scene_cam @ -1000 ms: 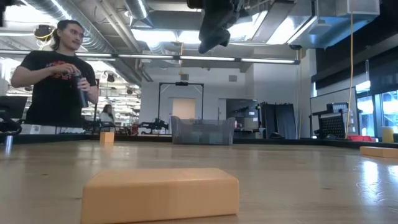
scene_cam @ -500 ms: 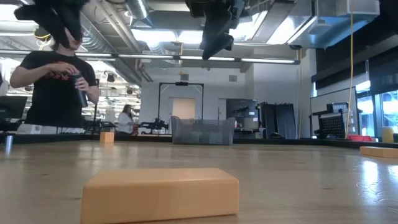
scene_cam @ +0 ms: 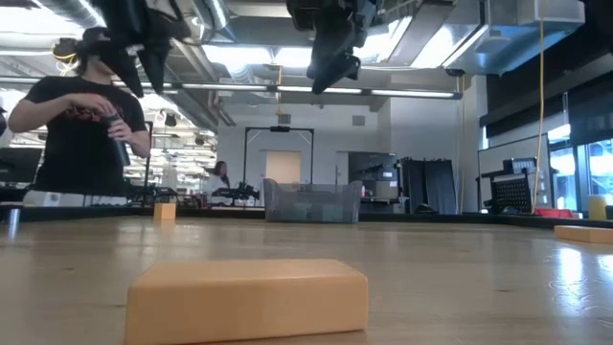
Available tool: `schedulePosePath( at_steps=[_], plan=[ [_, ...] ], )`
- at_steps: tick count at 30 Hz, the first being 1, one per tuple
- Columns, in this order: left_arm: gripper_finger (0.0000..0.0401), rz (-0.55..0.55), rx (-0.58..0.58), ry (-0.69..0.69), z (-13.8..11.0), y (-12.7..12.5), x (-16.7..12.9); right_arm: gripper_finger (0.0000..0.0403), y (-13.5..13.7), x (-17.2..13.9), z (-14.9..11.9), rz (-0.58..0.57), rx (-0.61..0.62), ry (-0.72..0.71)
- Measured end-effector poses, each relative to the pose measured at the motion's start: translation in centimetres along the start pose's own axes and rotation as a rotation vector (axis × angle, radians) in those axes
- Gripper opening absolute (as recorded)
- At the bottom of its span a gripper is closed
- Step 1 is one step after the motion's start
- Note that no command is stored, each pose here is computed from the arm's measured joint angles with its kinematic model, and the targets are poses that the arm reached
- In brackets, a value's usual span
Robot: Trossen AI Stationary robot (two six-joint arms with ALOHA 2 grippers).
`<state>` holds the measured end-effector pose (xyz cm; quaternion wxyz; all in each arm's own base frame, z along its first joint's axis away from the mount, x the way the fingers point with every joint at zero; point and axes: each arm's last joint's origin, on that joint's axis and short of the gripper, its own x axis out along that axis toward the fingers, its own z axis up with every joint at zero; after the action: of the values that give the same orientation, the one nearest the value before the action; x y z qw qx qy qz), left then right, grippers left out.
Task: Sort & place blocks by color
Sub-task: Put the top orange block into the transparent bin
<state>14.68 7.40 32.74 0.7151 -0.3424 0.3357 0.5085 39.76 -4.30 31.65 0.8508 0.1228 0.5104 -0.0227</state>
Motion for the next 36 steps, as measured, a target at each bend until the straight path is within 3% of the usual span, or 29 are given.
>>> schedulePosePath(
  at_steps=[8,22,29,36],
  plan=[
    [0.017,0.058,0.102,0.127,3.2,1.4,3.8,0.0184,0.0,0.0,0.0,0.0,0.146,-0.001],
    [0.017,0.07,0.318,0.381,5.8,2.0,12.7,0.0184,0.0,0.0,0.0,-0.017,0.207,-0.006],
    [0.017,0.117,0.314,0.454,6.2,2.7,15.8,0.0184,-0.1,0.0,0.3,-0.013,0.206,-0.031],
    [0.017,0.139,0.273,0.45,6.8,3.7,17.1,0.0184,0.0,0.0,0.5,-0.009,0.196,-0.054]
  ],
)
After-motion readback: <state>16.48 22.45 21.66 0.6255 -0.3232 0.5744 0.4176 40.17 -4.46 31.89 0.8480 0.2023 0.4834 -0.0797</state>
